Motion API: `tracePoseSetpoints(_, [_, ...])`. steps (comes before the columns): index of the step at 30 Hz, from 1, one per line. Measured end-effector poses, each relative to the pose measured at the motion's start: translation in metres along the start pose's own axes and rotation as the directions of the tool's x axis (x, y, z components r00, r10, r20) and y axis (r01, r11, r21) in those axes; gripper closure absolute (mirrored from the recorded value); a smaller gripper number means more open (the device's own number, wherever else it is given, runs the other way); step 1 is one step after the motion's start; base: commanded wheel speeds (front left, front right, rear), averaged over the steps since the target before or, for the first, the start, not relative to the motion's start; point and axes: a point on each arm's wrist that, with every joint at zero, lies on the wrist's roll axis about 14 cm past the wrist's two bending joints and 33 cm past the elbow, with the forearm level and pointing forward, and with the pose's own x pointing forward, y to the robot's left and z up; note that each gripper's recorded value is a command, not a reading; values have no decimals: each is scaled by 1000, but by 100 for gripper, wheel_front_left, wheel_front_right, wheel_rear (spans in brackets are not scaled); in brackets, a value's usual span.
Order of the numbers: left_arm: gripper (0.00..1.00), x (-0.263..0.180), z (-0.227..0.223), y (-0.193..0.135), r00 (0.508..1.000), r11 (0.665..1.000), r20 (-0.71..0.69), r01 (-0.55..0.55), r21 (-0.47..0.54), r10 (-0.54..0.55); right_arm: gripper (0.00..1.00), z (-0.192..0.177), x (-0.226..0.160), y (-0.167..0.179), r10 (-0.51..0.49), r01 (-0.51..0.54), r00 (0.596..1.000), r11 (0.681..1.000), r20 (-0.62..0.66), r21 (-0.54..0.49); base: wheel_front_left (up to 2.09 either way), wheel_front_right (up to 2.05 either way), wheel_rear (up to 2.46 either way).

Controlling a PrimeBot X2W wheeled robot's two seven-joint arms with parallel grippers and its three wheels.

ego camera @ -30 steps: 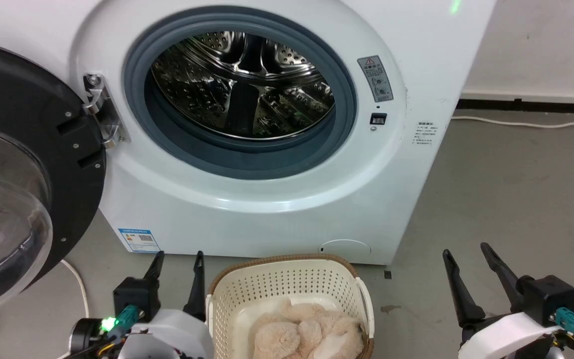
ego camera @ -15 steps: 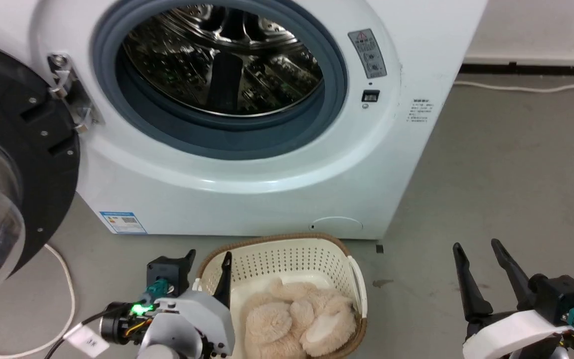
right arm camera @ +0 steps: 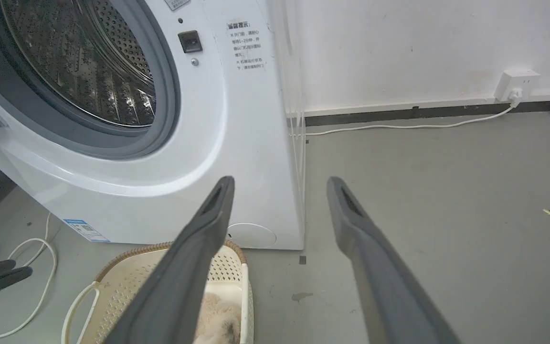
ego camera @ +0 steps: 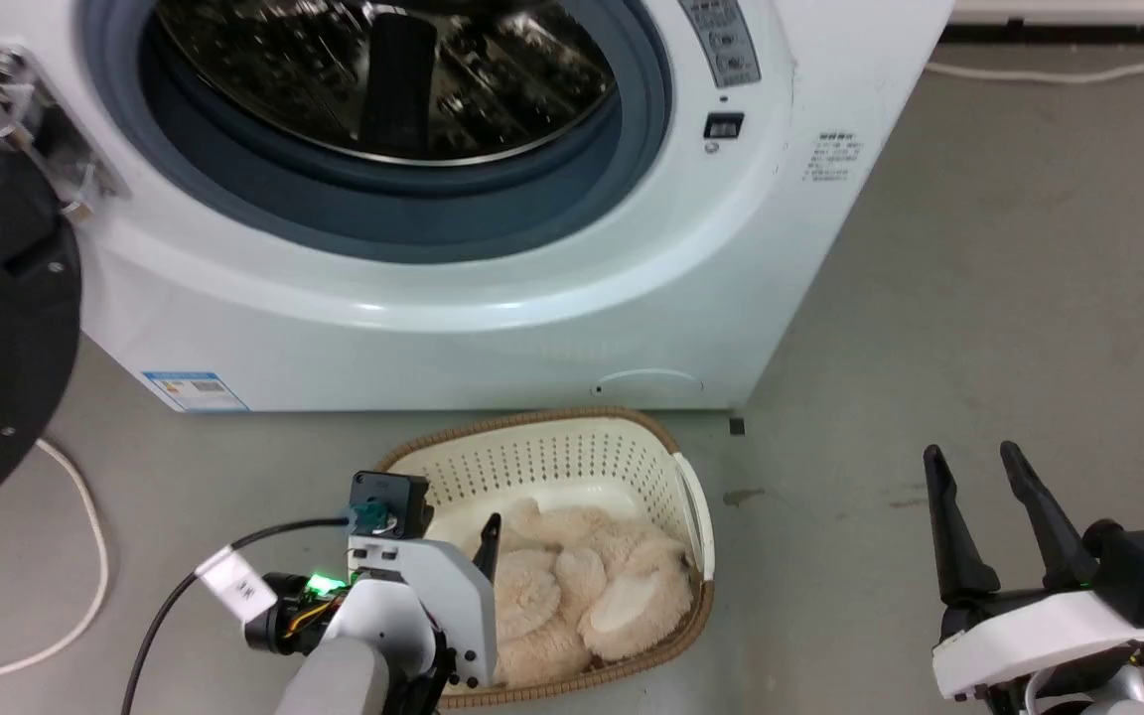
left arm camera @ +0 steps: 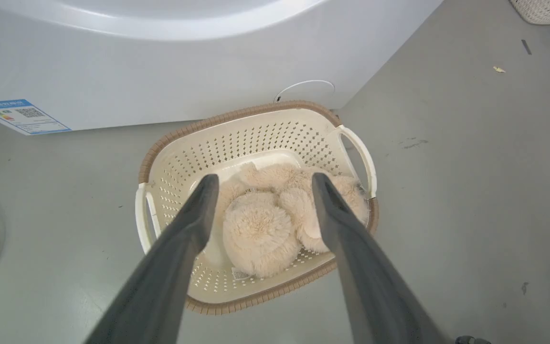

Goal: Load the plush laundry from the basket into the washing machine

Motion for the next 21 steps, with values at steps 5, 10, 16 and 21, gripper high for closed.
tracePoseSetpoints(5, [0,18,-26,-6,990,999,-139,32,-17,-34,0,-10,7,-9,-26,26,999,1000,-18,17,0,0,0])
tracePoseSetpoints(10, [0,28,-42,-8,976,999,-212,46,-18,-49,0,-17,11,-15,-45,46,998,999,-34,24,0,0,0])
tracePoseSetpoints(16, [0,44,-74,-11,941,997,-331,70,-17,-72,0,-33,20,-25,-76,79,995,996,-64,37,0,0,0])
tracePoseSetpoints(21, [0,56,-93,-13,913,995,-397,96,-10,-92,0,-45,26,-32,-95,99,992,994,-83,47,0,0,0])
